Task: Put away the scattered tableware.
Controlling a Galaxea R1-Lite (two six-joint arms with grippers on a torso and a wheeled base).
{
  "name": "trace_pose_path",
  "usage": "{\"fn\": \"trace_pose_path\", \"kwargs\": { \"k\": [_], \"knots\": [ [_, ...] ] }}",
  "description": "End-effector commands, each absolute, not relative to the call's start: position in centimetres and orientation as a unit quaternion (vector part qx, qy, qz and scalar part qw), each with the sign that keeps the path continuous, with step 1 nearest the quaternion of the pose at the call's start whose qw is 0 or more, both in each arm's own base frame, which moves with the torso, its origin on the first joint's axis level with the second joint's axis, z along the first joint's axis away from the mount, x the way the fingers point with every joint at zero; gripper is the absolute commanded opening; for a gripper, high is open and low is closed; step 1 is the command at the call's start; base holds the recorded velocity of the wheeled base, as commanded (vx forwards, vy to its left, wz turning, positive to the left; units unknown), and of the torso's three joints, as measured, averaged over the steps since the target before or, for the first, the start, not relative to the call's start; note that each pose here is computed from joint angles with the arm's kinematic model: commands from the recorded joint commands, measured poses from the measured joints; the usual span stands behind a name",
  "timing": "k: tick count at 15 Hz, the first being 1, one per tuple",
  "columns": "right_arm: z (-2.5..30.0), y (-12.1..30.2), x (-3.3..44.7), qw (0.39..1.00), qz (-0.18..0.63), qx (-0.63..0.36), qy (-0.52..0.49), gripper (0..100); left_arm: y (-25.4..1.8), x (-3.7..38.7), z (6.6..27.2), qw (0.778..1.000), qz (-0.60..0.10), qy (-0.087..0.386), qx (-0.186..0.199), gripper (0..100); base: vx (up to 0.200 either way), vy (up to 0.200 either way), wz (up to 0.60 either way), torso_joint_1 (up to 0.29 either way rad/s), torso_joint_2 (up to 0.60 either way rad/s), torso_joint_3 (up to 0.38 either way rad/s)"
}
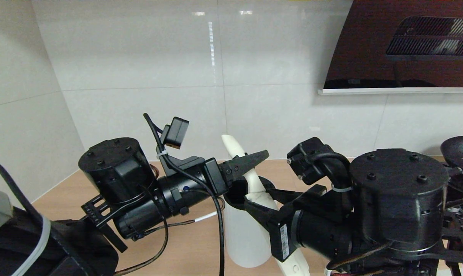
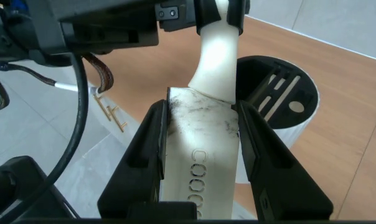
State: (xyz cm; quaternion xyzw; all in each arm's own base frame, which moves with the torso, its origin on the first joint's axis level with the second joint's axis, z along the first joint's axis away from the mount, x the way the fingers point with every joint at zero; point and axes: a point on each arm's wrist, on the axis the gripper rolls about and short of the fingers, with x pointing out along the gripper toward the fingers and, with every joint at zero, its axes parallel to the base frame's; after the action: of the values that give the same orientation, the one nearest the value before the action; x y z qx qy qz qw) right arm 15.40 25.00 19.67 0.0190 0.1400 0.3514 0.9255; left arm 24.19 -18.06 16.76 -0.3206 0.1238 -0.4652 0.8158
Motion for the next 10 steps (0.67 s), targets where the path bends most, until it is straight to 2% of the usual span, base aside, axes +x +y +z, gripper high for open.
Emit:
{"fn": "trace_pose_path", "kwargs": {
  "k": [1,2,10],
  "knots": [
    [19.61,25.06,15.35,0.925,0.352,0.018,0.141,0,-17.98,24.14,16.78,0.816,-0.465,0.124,-0.321,100,0.000,0.000,0.00,0.000,0.00,0.000],
    [19.61,25.16,15.19,0.924,0.355,0.018,0.141,0,-18.02,24.11,16.78,0.816,-0.465,0.124,-0.321,0,0.000,0.000,0.00,0.000,0.00,0.000],
    [19.85,25.11,15.07,0.924,0.356,0.023,0.138,0,-17.95,23.92,16.97,0.801,-0.472,0.138,-0.342,0,0.000,0.000,0.00,0.000,0.00,0.000]
  ]
}}
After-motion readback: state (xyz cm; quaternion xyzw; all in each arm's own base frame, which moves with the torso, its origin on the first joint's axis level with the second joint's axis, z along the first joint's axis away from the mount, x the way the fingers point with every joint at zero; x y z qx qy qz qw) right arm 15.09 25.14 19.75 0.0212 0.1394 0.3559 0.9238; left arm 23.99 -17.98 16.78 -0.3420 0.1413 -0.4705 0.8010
